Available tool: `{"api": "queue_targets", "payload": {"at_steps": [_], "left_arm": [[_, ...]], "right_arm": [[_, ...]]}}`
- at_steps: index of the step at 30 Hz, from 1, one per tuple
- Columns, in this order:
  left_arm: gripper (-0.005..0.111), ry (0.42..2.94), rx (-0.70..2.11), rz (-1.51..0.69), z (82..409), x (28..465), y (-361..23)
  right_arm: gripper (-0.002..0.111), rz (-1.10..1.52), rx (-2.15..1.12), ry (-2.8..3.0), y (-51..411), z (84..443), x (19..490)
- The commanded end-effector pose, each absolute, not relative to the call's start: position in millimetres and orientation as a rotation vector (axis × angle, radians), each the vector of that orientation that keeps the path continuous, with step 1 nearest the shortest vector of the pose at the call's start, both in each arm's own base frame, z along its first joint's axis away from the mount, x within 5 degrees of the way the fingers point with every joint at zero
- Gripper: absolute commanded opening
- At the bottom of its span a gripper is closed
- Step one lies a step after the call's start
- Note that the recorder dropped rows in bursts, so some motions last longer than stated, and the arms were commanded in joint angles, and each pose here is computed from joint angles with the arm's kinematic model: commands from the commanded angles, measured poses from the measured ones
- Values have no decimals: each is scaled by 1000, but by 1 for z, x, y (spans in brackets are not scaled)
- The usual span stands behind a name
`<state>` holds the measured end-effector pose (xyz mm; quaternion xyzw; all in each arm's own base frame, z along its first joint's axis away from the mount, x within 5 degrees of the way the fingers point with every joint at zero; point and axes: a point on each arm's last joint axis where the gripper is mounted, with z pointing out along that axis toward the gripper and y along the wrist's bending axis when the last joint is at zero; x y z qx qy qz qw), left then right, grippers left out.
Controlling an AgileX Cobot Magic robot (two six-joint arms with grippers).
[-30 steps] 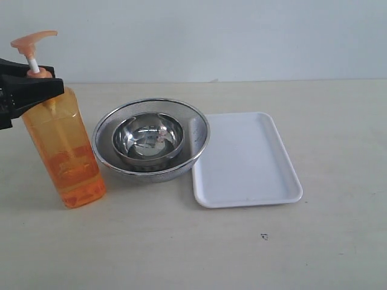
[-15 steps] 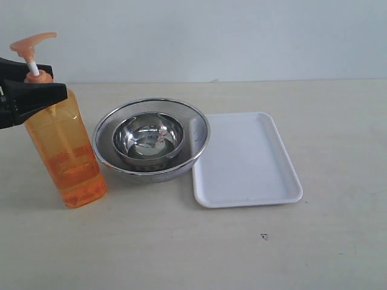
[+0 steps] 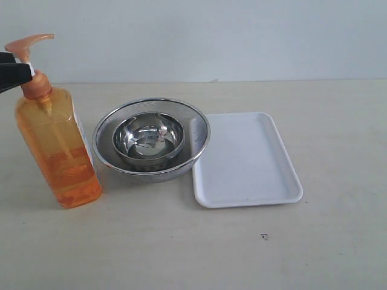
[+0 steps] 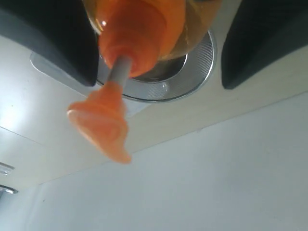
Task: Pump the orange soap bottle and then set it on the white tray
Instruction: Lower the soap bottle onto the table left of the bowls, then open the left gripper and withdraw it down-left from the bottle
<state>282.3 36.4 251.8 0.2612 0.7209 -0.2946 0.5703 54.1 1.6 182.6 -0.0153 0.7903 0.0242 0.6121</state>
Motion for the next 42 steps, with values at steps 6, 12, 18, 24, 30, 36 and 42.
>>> {"api": "queue_targets", "payload": {"at_steps": [6,12,18,24,30,36,42], "left_arm": [[67,1733,565,-751,282,262,28],[43,1822,541,-790,303,238,18],[5,1804,612,-870,305,200,-21],[5,1631,590,-949,297,154,-49],[5,1595,653,-1000,282,124,-65],[5,1588,581,-1057,262,116,-68],[5,1595,640,-1019,254,113,-69]], "right_arm": [[0,49,-36,1813,1,183,54],[0,49,-36,1813,1,183,54],[0,49,-36,1813,1,183,54],[0,49,-36,1813,1,183,54],[0,49,-36,1813,1,183,54],[0,49,-36,1813,1,183,54],[0,49,-36,1813,1,183,54]]}}
